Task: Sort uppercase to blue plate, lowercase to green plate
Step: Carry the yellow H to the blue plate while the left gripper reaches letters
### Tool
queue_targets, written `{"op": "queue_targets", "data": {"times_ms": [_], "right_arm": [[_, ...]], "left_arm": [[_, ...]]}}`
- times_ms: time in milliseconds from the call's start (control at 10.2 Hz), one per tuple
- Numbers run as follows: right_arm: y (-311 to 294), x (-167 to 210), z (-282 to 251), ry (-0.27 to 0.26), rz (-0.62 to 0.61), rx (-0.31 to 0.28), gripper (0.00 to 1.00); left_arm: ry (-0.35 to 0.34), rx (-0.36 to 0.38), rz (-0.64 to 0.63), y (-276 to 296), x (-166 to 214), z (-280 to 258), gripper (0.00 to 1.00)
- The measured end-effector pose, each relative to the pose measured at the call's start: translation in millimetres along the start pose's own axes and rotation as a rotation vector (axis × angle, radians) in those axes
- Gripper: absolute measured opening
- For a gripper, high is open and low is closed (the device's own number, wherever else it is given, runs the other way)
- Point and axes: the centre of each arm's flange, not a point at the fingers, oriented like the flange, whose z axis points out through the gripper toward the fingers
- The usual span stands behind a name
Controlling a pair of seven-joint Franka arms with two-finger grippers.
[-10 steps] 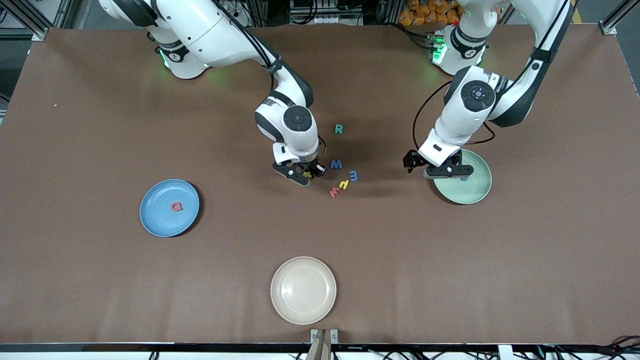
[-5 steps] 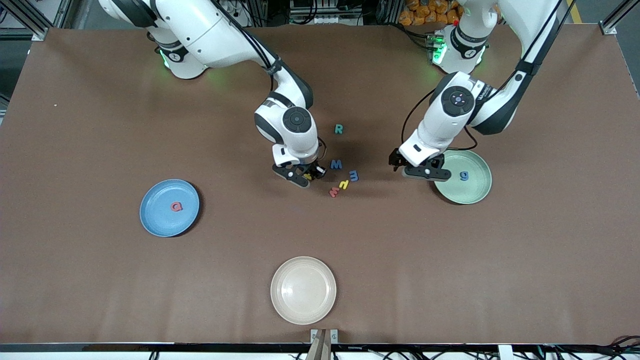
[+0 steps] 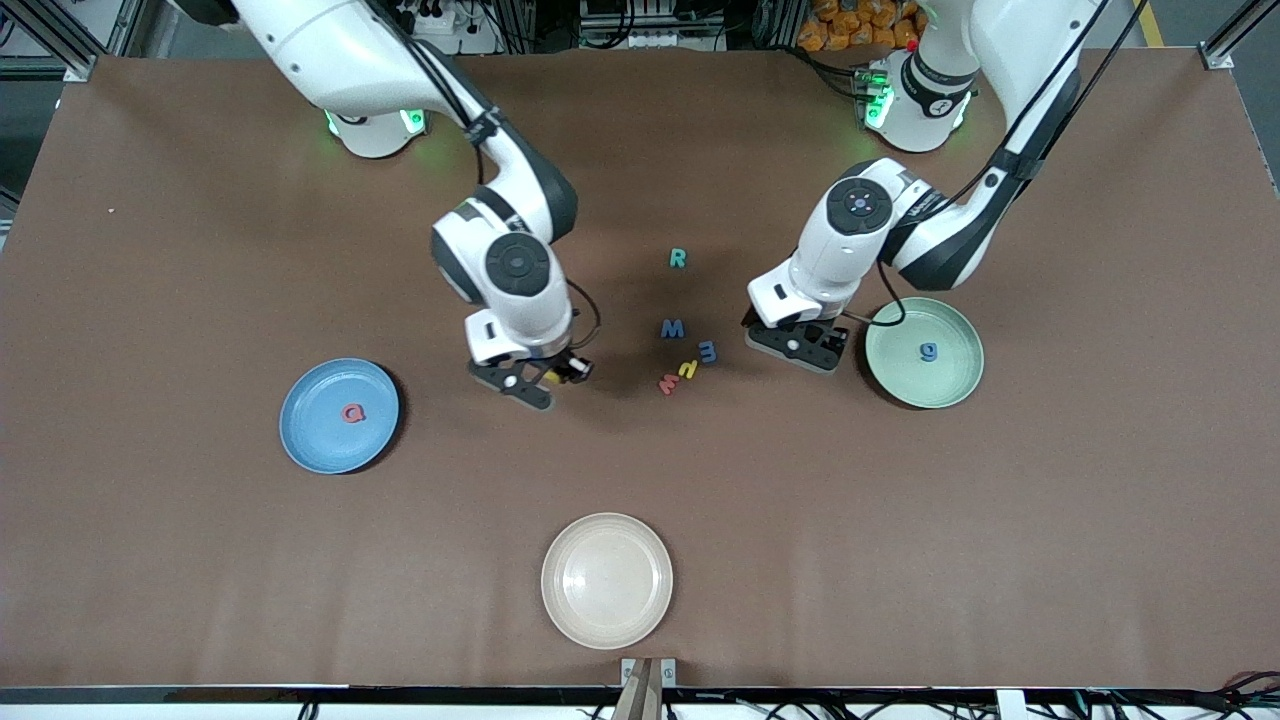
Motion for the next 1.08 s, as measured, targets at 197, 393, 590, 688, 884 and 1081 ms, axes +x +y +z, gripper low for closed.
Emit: {"op": "queue_targets", "data": {"times_ms": [197, 393, 590, 688, 884, 1081], "right_arm": [[41.6, 47.1, -6.7, -0.059, -0.072, -0.031, 0.35], [91.9, 95.0, -10.5, -0.102, -0.130, -0.036, 0.35], [149.8, 130.7, -17.7, -0.122, -0.206, -0.042, 0.35], [180.3, 144.8, -18.5, -0.139, -0.243, -0.049, 0.35], [231.8, 170.7, -8.0, -0.162, -0.278, -0.066, 0.35], [267.0, 186.8, 9.1, -0.186, -0.289, -0.083, 0.35]], "left_arm": [[-0.002, -0.037, 0.045, 37.8, 7.5, 9.1, 0.97], [-0.004, -0.063, 0.063, 60.1, 14.4, 17.9, 0.96], [-0.009, -0.057, 0.083, 63.1, 19.5, 32.9, 0.94], [-0.009, -0.050, 0.084, 59.9, 23.6, 40.2, 0.93], [-0.014, -0.051, 0.072, 65.3, 29.4, 54.2, 0.90], [-0.014, -0.029, 0.051, 87.7, 30.5, 65.6, 0.89]]}}
